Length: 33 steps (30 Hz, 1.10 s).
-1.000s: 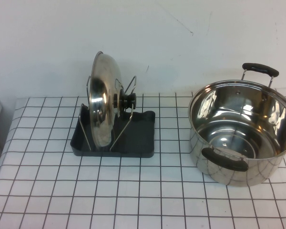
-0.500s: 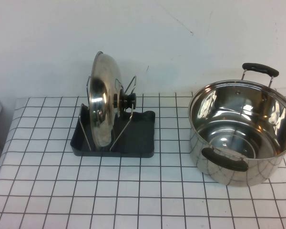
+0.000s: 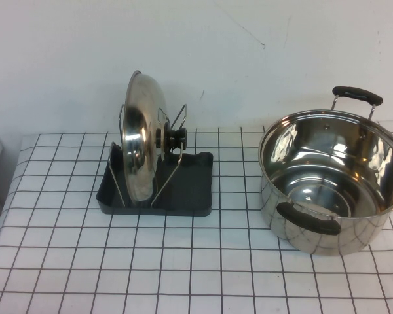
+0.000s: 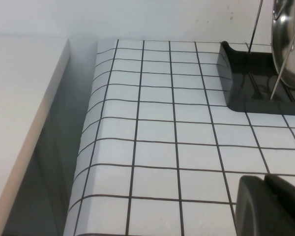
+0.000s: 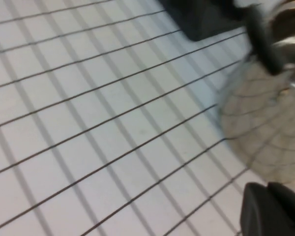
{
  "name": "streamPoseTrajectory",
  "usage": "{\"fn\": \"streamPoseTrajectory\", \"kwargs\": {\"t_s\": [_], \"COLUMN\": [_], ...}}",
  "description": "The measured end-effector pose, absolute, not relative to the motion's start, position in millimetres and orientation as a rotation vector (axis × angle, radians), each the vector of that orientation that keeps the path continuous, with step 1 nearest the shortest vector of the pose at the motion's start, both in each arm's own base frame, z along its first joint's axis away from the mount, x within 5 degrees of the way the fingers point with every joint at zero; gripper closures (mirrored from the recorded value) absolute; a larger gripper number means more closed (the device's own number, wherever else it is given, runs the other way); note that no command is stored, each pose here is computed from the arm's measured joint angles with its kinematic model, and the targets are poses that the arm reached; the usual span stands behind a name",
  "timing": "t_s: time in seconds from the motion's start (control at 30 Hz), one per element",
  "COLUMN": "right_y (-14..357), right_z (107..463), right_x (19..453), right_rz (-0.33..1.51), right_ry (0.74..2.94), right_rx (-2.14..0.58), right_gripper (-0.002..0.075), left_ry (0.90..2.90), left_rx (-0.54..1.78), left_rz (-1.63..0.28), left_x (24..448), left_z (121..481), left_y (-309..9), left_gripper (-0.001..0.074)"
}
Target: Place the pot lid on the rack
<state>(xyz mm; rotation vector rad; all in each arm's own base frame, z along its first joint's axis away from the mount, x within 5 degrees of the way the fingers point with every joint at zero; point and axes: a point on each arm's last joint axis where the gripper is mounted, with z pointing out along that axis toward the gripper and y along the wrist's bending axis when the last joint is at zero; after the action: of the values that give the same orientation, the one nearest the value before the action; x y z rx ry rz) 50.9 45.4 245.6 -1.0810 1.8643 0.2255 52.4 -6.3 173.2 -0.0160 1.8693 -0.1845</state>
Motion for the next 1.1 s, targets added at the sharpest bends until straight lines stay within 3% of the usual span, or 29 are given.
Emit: {"fn": "streamPoseTrajectory", "kwargs": {"t_s": [0.37,0.7,1.1], "right_y": [11,4,1], "right_z": [272,271,177], "right_x": [48,41,53], "right_rz": [-0.117,-0.248,-0.271], "right_ry": [1.718,1.716,1.875], "right_rx": [-0.480,-0.396,-0.388], "right_gripper": [0.0727,0.0728,0.0728], "left_ry": [1.868,1.868,1.868], "left_rx": [-0.031,-0.031,-0.031], "left_rz": [-0.196,-0.196,-0.196], "left_x": [52,52,52], "left_z": [173,173,173], "left_y": [-6,-6,-6], "left_gripper": [0.0736,0.0736,0.0736]}}
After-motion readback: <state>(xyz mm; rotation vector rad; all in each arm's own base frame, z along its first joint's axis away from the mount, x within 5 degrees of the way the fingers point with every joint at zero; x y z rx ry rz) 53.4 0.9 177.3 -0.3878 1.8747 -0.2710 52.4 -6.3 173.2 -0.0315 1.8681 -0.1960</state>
